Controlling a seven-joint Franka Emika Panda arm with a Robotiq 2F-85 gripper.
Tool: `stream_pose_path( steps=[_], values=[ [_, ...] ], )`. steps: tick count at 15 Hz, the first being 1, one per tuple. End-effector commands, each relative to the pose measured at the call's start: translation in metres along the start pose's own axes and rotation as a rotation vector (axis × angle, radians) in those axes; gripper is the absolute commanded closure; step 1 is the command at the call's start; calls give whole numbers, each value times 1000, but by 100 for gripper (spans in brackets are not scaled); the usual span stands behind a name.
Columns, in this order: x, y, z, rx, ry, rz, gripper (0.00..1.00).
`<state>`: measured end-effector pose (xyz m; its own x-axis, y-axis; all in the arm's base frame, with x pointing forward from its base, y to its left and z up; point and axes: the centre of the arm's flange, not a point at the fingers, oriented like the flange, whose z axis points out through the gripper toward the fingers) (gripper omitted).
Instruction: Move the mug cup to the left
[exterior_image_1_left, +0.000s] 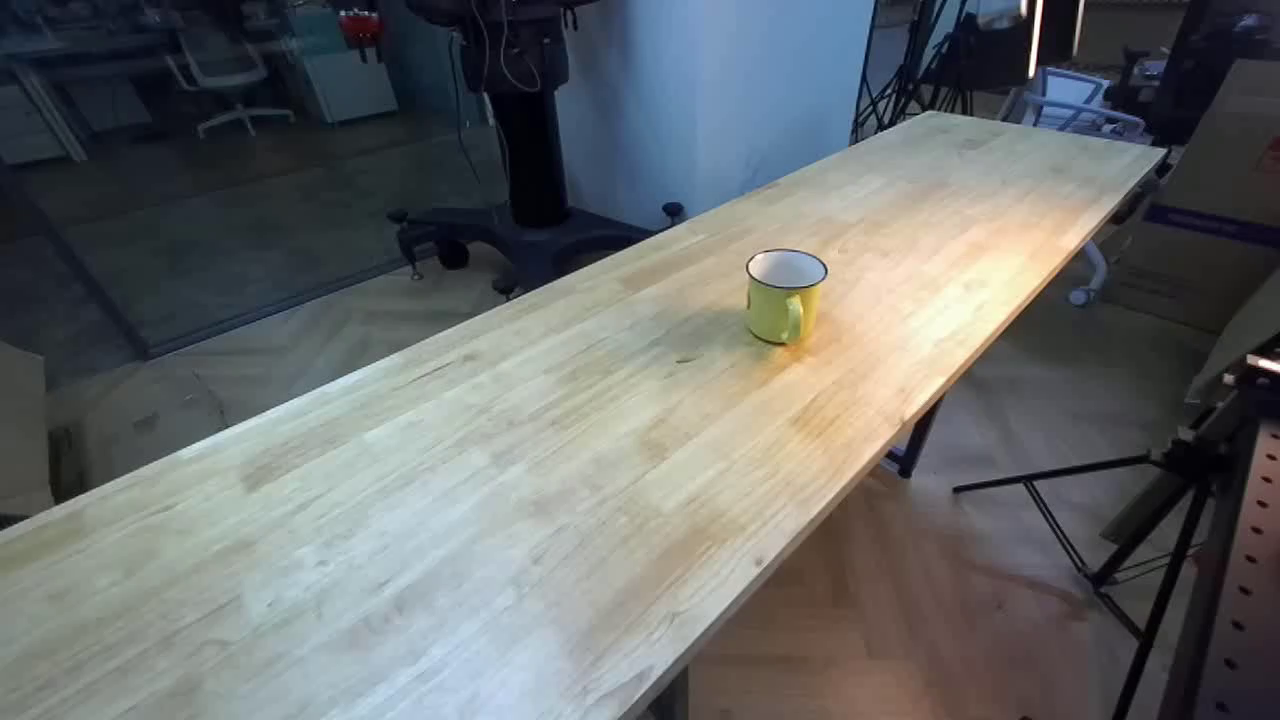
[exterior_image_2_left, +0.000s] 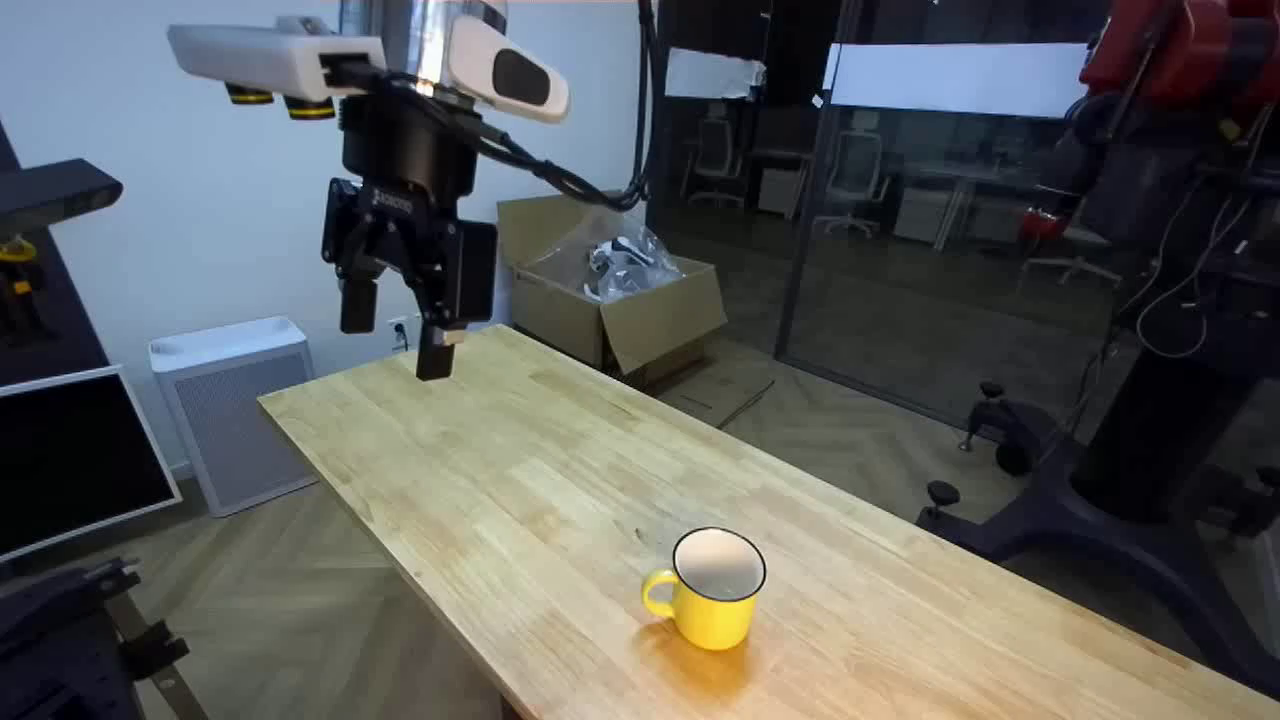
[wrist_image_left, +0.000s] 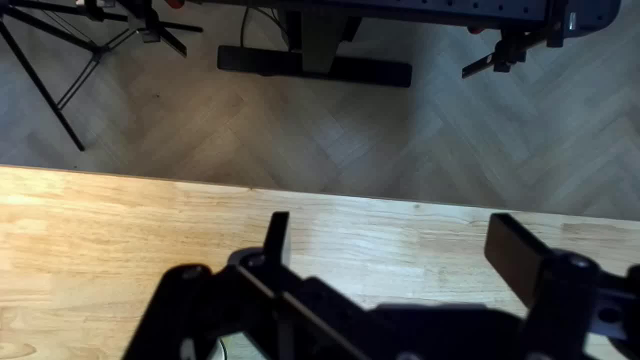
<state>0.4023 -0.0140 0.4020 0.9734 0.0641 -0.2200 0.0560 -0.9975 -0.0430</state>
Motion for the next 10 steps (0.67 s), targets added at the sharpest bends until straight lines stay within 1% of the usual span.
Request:
stream_pose_path(
  steps=[1,8,10],
  values=[
    [0,0,0,0,1,0,0],
    [0,0,0,0,3,0,0],
    [6,5,-1,-36,76,39,0]
  ],
)
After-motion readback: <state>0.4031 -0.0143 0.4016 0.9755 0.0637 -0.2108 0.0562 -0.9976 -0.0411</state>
